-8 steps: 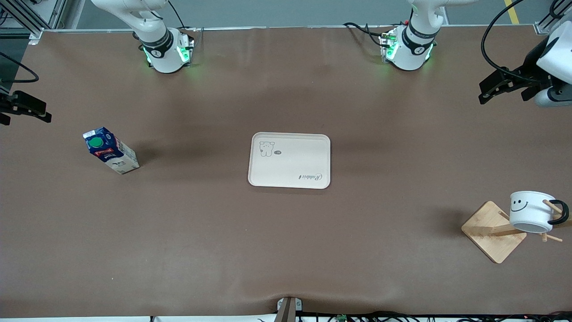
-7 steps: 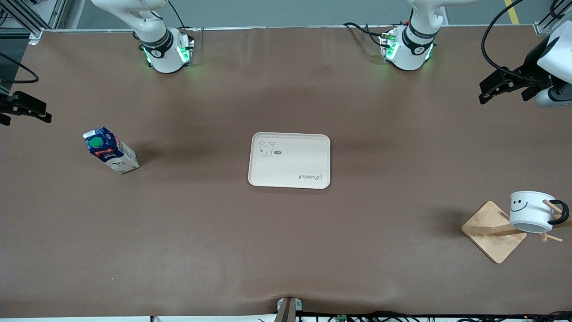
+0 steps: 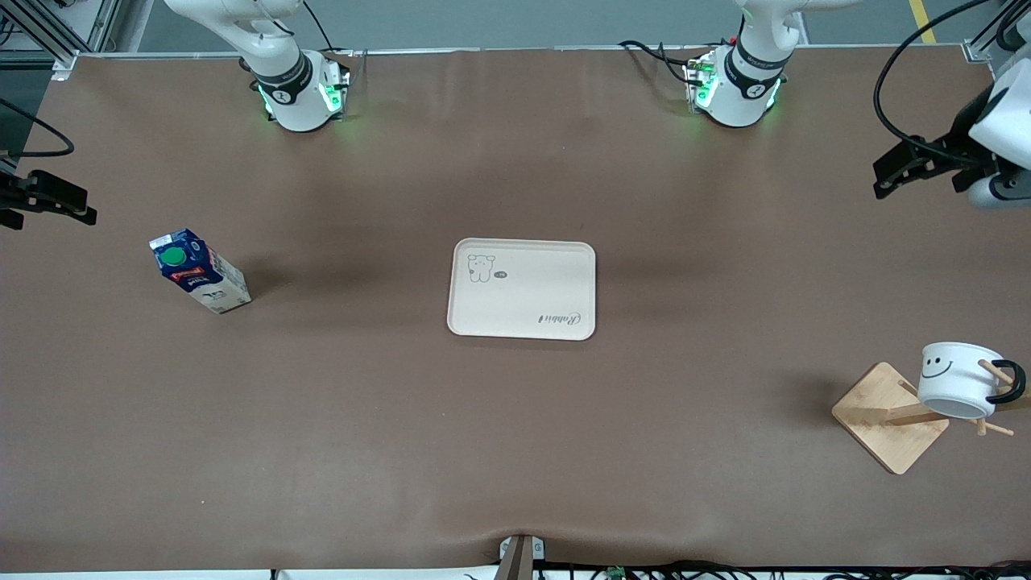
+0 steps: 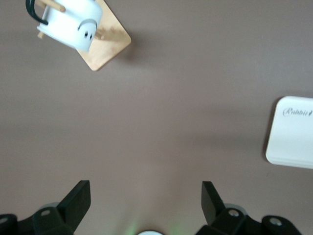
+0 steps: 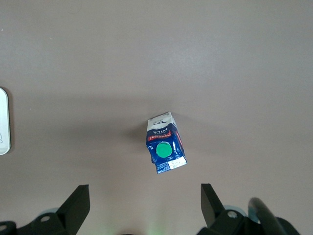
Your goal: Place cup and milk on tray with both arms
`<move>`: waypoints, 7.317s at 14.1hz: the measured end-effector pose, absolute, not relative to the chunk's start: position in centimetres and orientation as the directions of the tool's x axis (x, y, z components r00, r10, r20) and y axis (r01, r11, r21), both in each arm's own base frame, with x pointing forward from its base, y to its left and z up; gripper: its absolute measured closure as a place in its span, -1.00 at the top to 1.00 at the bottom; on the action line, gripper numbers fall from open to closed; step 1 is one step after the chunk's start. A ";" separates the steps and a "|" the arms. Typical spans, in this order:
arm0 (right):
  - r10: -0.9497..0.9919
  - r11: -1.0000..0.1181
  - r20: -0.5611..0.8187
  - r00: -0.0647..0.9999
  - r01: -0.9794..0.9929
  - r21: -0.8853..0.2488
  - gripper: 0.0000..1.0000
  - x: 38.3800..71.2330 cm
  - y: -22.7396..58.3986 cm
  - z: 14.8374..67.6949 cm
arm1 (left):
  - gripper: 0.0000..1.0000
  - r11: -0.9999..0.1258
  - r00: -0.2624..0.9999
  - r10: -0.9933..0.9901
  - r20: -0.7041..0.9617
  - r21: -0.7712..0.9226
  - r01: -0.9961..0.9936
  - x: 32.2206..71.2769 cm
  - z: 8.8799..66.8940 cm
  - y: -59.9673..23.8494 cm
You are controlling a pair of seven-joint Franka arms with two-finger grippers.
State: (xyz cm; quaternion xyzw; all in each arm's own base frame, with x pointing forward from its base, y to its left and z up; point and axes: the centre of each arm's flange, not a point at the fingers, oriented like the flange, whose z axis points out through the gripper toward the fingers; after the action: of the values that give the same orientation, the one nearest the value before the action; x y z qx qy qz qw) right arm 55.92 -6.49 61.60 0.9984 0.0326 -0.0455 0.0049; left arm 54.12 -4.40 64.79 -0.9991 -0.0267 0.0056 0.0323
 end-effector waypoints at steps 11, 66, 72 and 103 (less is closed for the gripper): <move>0.064 -0.998 -0.098 0.993 0.065 0.006 1.00 56.1 -6.5 61.2 | 1.00 -0.976 0.928 0.196 0.317 -0.029 0.216 56.7 49.9 7.2; 0.312 -0.950 -0.265 0.912 0.298 -0.094 1.00 55.5 -8.5 38.3 | -0.81 -0.975 0.855 0.025 0.519 0.201 -0.093 61.0 43.3 10.5; 0.318 -0.948 -0.262 0.911 0.301 -0.106 1.00 53.9 -10.2 35.1 | -0.81 -0.959 0.876 0.008 0.483 0.253 -0.131 59.8 47.2 7.4; 0.181 -0.968 -0.160 0.970 0.147 -0.203 0.31 63.0 -6.2 47.1 | -0.81 -0.964 0.918 0.249 -0.309 0.017 0.267 49.6 23.9 -44.1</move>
State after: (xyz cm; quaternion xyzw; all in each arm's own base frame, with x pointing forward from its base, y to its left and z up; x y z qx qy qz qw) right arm 62.98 -6.16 47.05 0.9880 0.0832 -0.0887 -0.0951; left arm 49.57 -44.07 23.87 -0.9788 -0.1317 0.1538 -0.0293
